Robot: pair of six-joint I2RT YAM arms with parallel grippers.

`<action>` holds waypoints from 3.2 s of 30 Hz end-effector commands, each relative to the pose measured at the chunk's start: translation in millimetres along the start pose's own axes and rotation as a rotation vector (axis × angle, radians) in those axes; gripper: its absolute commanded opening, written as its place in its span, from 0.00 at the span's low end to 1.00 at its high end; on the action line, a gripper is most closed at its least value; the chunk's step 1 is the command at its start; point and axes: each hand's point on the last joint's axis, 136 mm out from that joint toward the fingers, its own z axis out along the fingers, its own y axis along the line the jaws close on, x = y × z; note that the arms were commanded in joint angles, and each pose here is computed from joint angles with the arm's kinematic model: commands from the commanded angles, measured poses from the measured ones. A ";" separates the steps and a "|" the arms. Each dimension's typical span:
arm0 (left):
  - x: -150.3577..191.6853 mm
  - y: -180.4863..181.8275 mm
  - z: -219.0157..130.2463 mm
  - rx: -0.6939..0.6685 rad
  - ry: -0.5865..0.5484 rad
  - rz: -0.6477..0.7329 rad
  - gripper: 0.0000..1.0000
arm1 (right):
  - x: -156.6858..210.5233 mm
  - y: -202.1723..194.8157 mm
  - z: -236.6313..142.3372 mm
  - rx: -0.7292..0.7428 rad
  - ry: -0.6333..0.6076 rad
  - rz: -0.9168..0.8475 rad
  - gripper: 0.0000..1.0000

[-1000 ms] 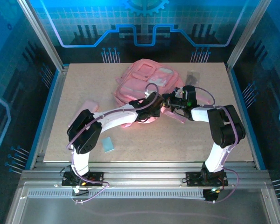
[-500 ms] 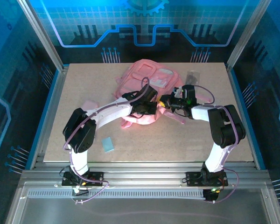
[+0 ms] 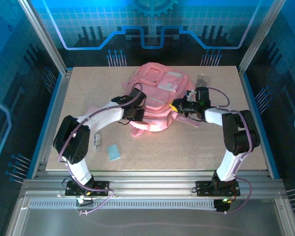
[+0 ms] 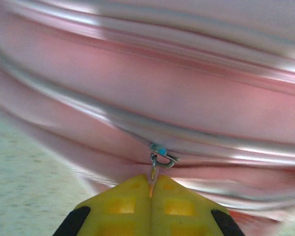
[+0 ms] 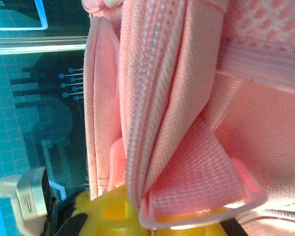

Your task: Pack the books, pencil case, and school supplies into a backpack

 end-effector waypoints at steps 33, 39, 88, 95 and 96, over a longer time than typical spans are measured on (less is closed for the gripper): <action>-58.6 -41.1 -41.2 0.067 -0.249 -0.016 0.57 | 0.3 21.1 -28.9 0.259 -0.170 -0.173 0.71; -53.0 -39.5 -8.2 0.006 -0.173 0.029 0.56 | -11.3 -0.1 2.8 0.282 -0.177 -0.160 0.57; -64.9 -123.3 -99.5 0.526 -0.139 -0.019 0.00 | 17.7 38.0 -52.6 0.129 -0.146 -0.100 0.72; -59.3 -146.5 -86.1 0.543 -0.132 0.001 0.00 | 47.8 39.6 -57.0 0.067 -0.082 0.000 0.73; -58.6 -151.2 -86.8 0.555 -0.131 0.005 0.00 | 50.7 37.5 -56.2 0.058 -0.084 0.020 0.73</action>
